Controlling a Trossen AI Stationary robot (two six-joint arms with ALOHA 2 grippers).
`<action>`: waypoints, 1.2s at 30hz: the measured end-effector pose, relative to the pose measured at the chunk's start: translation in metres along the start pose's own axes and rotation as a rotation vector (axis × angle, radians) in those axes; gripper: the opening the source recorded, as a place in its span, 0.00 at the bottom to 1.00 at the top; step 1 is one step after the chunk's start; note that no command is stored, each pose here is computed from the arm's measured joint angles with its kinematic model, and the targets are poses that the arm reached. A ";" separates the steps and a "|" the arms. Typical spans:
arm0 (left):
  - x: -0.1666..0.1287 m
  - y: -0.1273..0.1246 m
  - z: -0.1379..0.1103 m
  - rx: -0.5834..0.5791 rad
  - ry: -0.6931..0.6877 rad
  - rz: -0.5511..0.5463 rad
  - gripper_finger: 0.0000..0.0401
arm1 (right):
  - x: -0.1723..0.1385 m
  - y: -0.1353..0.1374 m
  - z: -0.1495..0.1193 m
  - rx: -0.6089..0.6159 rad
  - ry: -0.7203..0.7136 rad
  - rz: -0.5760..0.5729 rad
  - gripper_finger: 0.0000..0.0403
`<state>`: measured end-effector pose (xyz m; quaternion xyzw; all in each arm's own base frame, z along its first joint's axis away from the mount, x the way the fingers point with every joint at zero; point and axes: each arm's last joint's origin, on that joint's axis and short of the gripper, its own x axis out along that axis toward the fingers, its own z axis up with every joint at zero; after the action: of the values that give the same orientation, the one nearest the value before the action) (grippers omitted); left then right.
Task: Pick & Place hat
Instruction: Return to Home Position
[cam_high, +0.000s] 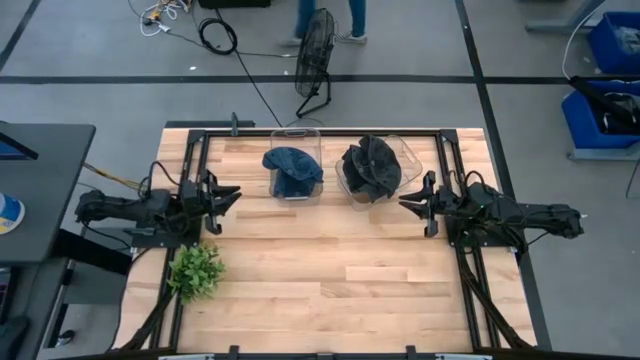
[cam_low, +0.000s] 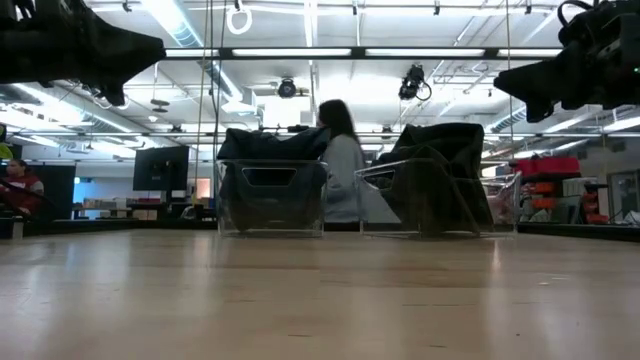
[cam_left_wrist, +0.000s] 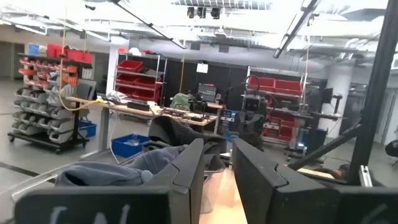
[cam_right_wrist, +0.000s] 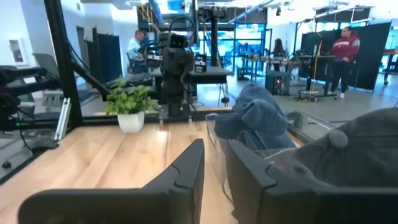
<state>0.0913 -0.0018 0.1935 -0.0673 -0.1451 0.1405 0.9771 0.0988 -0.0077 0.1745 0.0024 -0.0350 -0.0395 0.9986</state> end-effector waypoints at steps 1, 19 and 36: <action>0.000 0.000 0.000 -0.012 0.000 0.000 0.22 | 0.000 0.000 0.001 0.000 -0.004 0.001 0.18; 0.000 0.000 0.000 -0.019 0.001 0.000 0.22 | 0.001 -0.001 -0.010 -0.065 0.113 -0.015 0.18; 0.000 0.000 0.000 -0.019 0.001 0.000 0.22 | 0.001 -0.001 -0.010 -0.062 0.113 -0.013 0.18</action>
<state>0.0914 -0.0018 0.1932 -0.0764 -0.1458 0.1389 0.9765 0.1005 -0.0085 0.1648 -0.0259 0.0227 -0.0469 0.9983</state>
